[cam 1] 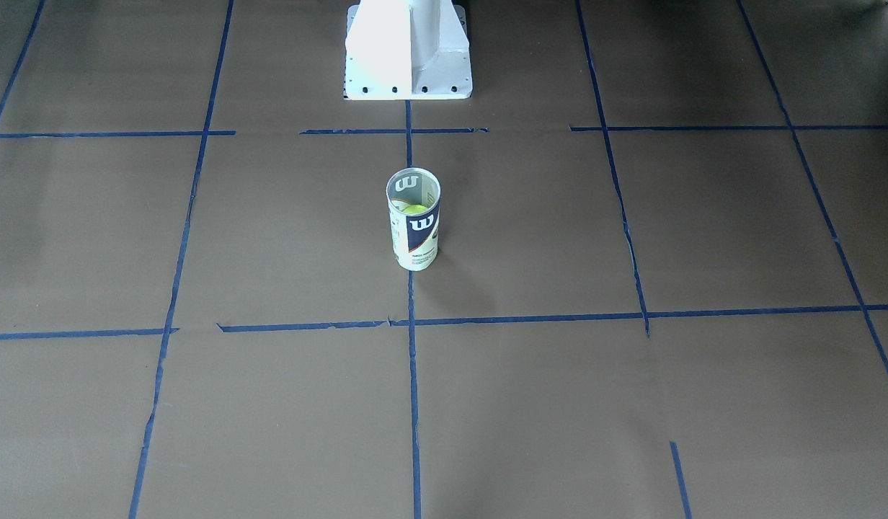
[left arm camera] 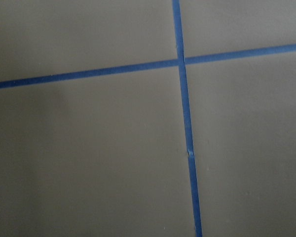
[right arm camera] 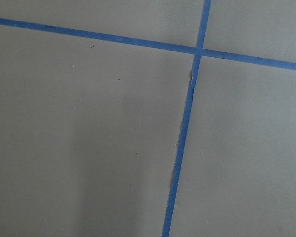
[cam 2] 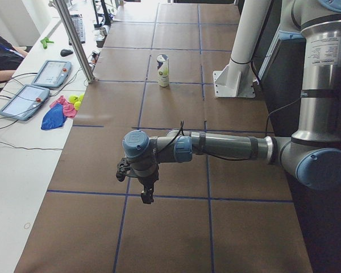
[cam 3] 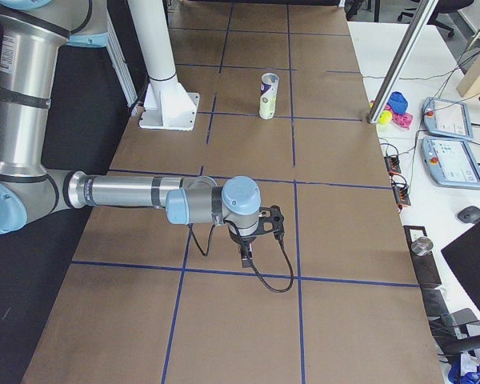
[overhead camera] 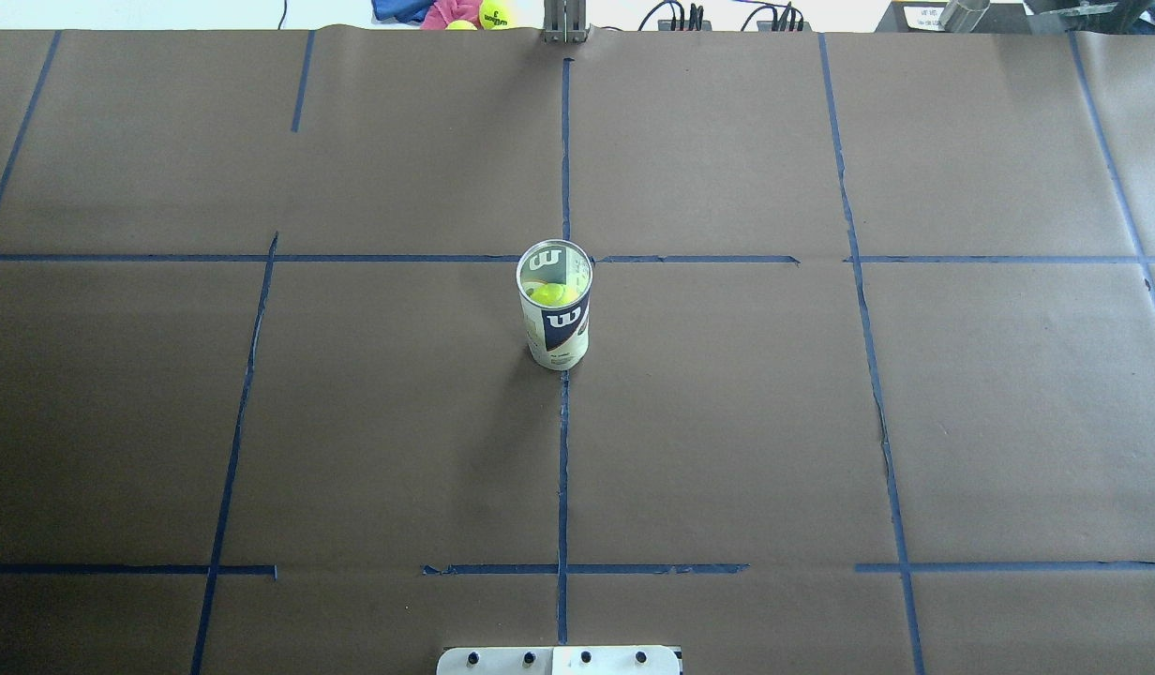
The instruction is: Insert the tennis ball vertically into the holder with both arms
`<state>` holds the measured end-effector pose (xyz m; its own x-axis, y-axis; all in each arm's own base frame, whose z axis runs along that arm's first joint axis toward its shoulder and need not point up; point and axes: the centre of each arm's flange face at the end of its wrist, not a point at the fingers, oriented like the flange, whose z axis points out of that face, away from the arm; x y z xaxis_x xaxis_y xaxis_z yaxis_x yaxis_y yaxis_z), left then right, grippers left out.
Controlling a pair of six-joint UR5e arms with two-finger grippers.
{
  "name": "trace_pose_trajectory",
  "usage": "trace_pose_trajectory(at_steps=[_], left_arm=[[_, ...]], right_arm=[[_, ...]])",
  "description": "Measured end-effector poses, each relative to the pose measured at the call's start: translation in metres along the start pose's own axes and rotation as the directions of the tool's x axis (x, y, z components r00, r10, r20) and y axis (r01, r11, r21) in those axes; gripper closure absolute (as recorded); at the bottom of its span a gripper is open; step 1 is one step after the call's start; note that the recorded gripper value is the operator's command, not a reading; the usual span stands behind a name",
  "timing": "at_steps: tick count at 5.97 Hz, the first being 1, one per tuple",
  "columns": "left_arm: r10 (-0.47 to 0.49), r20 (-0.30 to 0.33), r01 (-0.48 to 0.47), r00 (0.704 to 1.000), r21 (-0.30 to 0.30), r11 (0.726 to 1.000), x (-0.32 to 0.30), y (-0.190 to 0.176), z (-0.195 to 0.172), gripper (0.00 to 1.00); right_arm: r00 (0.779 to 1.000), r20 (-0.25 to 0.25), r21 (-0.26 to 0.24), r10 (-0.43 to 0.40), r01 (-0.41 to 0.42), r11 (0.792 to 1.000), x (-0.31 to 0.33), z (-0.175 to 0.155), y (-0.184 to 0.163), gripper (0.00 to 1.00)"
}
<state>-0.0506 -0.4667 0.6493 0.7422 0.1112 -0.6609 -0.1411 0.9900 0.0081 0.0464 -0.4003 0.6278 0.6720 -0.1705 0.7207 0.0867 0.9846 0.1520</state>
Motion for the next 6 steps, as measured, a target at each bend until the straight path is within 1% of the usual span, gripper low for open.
trace_pose_trajectory(at_steps=[6], left_arm=[[0.032, 0.011, -0.032, 0.999, 0.023, 0.999, 0.0102, -0.0069, -0.0095, 0.0]], right_arm=[[1.0, -0.001, -0.004, 0.002, -0.002, 1.0, 0.0018, 0.0017, 0.0022, 0.0]])
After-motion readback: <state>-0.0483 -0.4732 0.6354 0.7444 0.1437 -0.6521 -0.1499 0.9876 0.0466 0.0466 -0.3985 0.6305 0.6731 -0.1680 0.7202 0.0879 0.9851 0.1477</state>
